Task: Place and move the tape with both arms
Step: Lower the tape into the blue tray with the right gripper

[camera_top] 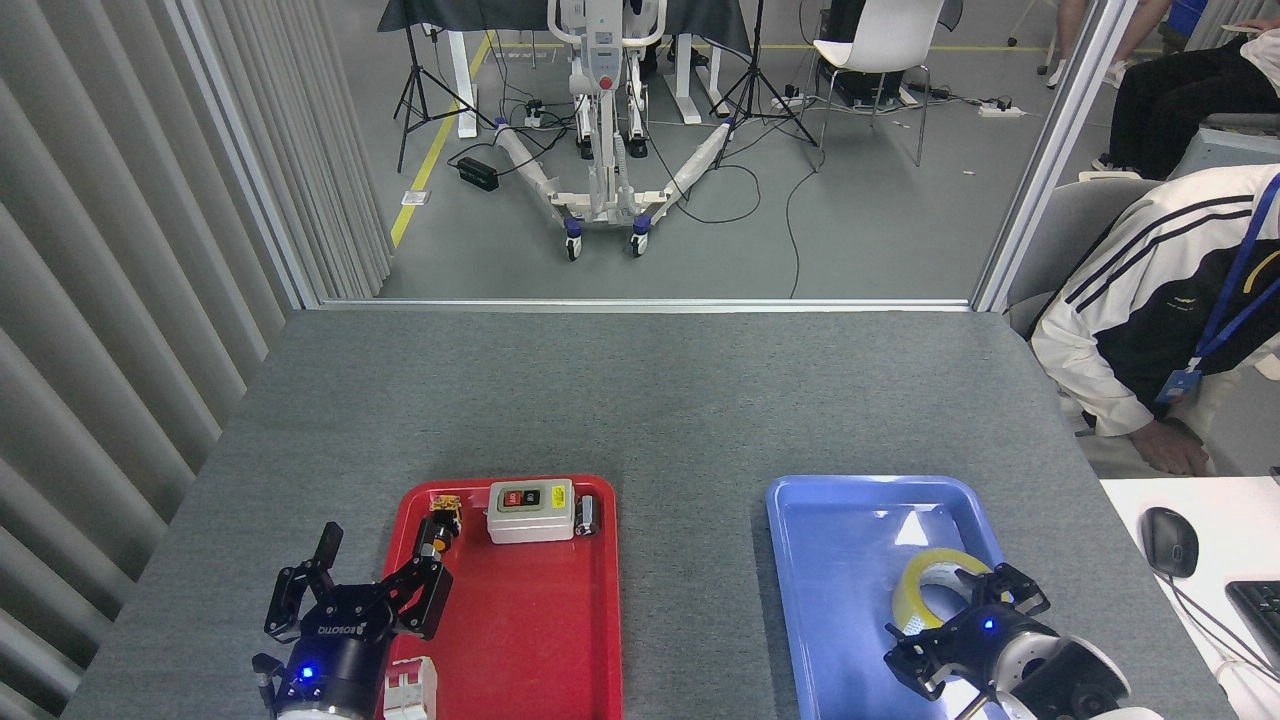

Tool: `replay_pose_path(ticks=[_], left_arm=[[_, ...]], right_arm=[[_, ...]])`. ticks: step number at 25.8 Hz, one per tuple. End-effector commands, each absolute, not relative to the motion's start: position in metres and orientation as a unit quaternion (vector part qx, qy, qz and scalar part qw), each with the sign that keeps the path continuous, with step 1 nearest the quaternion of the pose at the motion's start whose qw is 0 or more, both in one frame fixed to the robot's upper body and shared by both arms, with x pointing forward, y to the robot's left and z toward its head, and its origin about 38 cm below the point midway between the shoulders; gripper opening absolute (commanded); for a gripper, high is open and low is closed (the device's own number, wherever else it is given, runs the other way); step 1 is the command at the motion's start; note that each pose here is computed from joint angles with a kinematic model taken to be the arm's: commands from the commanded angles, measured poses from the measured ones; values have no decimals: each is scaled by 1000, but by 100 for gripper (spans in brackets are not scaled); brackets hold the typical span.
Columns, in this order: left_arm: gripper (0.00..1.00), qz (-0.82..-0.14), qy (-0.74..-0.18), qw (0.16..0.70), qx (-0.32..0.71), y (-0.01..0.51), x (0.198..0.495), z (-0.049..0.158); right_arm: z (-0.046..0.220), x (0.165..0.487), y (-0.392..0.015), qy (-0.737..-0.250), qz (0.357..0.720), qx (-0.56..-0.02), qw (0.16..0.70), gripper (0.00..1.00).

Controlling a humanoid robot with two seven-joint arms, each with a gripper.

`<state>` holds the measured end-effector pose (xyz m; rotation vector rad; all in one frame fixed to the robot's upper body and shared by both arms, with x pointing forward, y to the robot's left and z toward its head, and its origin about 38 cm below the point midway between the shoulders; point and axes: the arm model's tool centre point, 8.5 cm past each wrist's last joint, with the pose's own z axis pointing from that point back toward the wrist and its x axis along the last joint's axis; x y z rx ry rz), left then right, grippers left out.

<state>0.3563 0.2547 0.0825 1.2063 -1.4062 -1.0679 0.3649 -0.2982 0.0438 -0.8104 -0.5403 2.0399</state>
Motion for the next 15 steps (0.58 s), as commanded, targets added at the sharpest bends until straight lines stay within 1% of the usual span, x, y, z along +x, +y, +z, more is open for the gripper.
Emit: replay_pose_path(ticks=[1,2,4,6,8,11,13,15], left_arm=[[100,-443,-580,478,489,254,356,82],[100,-444,-581,478,486,254,356,82],[100,-445,-585,475,484,253,356,83],[100,-446,-585,475,482,253,356,82],[100,-445,-585,476,483,253,356,83],[100,-446,-585,476,482,254,357,83],[100,-446,-585,476,482,254,356,82],[100,-446,-585,477,482,254,356,82]], right_arm=[[49,354,-308,-253,755,-335,504,100],[49,351,-310,-271,728,-342,529,100],[53,352,-308,-326,667,-378,553,100],[57,352,-308,-384,597,-431,556,100],[58,346,-308,-426,547,-469,547,100],[66,345,-307,-472,503,-493,531,100],[68,345,-305,-486,489,-496,528,100],[69,345,-305,-489,485,-496,529,100]])
